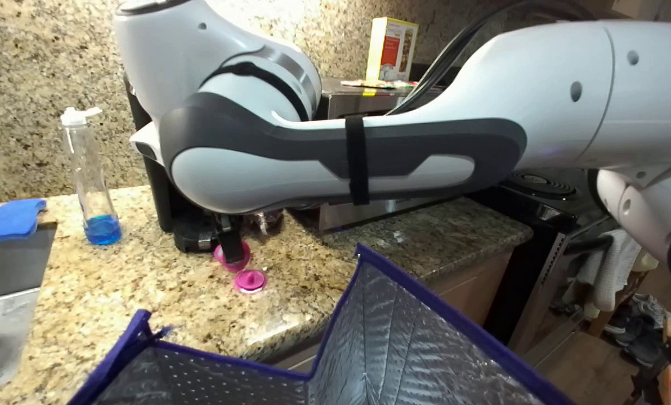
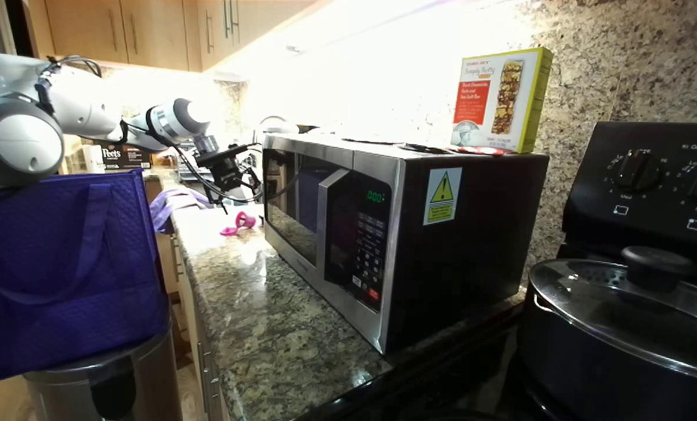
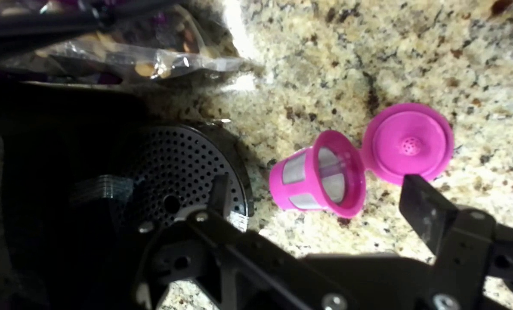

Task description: Pick up the pink coffee capsule from the counter and put it in the blue bag

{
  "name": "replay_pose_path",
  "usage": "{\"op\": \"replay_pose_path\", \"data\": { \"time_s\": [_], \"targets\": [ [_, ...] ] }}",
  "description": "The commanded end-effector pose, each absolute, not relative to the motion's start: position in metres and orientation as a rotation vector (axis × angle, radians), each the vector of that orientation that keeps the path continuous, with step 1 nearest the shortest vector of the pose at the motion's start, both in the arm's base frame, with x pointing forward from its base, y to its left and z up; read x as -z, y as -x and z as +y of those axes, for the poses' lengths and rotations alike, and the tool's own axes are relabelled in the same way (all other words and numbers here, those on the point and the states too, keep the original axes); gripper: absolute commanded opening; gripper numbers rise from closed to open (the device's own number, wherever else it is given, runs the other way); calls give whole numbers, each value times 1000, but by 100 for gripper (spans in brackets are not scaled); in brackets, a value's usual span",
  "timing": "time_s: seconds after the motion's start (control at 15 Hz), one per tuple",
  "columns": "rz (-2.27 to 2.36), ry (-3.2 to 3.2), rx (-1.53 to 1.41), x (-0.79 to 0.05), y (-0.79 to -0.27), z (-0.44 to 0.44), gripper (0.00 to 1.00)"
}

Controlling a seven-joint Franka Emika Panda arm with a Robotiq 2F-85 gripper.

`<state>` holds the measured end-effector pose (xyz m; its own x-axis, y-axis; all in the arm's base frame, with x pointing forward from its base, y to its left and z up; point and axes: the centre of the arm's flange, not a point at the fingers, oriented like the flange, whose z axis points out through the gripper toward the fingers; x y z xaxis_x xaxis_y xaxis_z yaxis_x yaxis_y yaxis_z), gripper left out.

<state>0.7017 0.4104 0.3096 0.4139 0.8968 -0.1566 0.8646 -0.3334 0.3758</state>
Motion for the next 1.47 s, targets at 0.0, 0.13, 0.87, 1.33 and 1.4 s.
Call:
{"op": "replay_pose_path", "data": {
  "time_s": [0.0,0.13,0.87,1.33,1.4],
  "targets": [
    [1539,-2189,-66,-318,-767,447,100],
    [1555,-2158,-61,-318,-767,445,100],
    [1616,-2125,-184,-318,-775,450,99],
    [1619,-2150,-129,-304,-780,439,74],
    [1612,-2152,-131,-302,-781,438,67]
  ]
}}
